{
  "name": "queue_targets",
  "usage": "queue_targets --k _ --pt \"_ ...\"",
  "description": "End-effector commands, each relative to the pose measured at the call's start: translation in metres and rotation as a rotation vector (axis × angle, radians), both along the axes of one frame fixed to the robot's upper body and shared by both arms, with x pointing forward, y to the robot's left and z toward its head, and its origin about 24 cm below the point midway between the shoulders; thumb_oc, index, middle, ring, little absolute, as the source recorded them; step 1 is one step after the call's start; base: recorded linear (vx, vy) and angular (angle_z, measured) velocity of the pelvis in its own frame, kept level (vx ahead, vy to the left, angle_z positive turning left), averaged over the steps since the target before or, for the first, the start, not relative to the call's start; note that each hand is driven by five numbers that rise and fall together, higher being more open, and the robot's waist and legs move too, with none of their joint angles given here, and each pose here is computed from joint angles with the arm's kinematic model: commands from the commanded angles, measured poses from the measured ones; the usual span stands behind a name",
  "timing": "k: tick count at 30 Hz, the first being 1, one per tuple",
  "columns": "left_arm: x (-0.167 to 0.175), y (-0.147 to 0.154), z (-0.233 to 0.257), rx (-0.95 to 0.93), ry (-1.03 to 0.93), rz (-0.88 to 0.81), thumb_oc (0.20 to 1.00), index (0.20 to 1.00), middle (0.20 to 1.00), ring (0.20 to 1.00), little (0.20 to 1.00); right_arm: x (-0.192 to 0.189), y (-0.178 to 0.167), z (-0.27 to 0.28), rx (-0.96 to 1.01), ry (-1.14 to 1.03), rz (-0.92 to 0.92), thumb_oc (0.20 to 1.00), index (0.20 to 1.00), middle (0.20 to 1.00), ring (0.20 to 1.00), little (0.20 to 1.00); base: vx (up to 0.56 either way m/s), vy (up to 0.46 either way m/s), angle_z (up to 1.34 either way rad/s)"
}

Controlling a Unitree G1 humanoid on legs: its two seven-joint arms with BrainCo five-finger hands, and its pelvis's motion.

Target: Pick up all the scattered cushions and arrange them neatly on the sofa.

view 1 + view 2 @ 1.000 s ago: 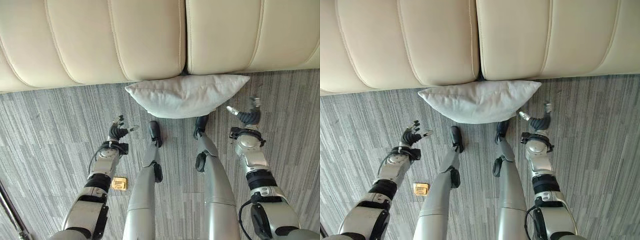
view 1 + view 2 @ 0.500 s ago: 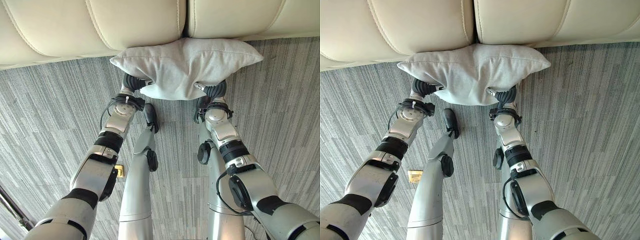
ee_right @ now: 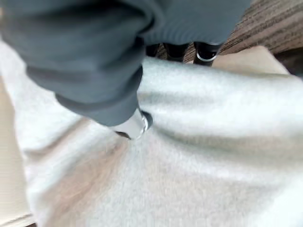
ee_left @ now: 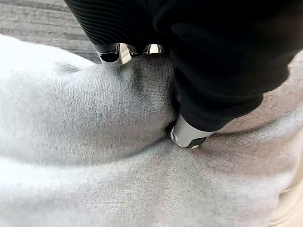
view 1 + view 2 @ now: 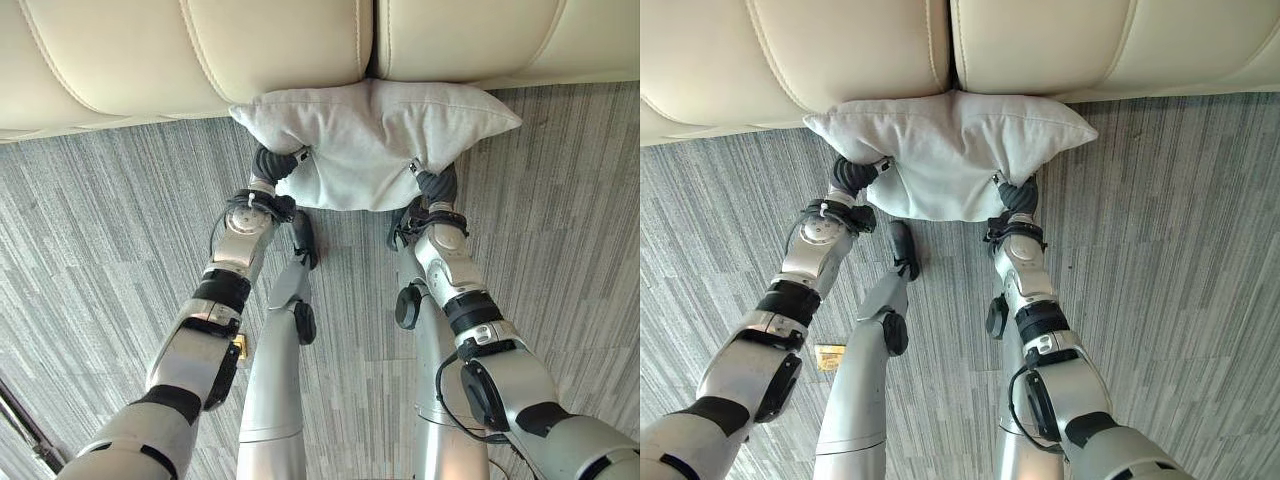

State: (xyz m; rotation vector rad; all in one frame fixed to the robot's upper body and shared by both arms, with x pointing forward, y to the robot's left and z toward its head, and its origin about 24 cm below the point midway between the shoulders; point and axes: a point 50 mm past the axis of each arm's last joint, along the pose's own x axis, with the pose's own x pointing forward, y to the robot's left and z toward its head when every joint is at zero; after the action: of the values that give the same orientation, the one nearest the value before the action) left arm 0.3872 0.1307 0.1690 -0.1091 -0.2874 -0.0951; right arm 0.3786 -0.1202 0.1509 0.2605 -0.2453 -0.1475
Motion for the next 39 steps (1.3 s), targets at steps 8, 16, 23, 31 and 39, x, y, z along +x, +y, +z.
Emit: queue_targets --k 8,16,23,31,39 --pt "-0.057 -0.089 0.029 -0.059 -0.274 -0.392 0.200 0.200 0.200 0.200 0.200 -0.076 0.109 0.059 -0.030 -0.489 0.504 0.200 0.200 0.200 0.200 0.200 -0.02 -0.052 0.06" --pt "-0.089 -0.066 -0.006 -0.041 -0.193 -0.269 0.200 0.200 0.200 0.200 0.200 -0.097 0.075 0.027 -0.115 -0.423 0.493 0.200 0.200 0.200 0.200 0.200 0.10 -0.081 -0.03" --pt "-0.109 -0.059 -0.019 -0.082 -0.128 -0.208 0.200 0.200 0.200 0.200 0.200 -0.113 0.064 0.014 -0.144 -0.379 0.501 0.200 0.200 0.200 0.200 0.200 0.17 -0.075 -0.03" --pt "-0.128 -0.056 -0.039 -0.041 -0.043 -0.208 0.200 0.200 0.200 0.200 0.200 -0.128 0.061 0.017 -0.159 -0.400 0.515 0.200 0.200 0.200 0.200 0.200 0.16 -0.118 -0.04" --pt "-0.124 -0.052 -0.041 -0.055 -0.016 -0.191 0.200 0.200 0.200 0.200 0.200 -0.125 0.070 0.032 -0.204 -0.460 0.545 0.200 0.200 0.200 0.200 0.200 0.06 -0.161 -0.11"
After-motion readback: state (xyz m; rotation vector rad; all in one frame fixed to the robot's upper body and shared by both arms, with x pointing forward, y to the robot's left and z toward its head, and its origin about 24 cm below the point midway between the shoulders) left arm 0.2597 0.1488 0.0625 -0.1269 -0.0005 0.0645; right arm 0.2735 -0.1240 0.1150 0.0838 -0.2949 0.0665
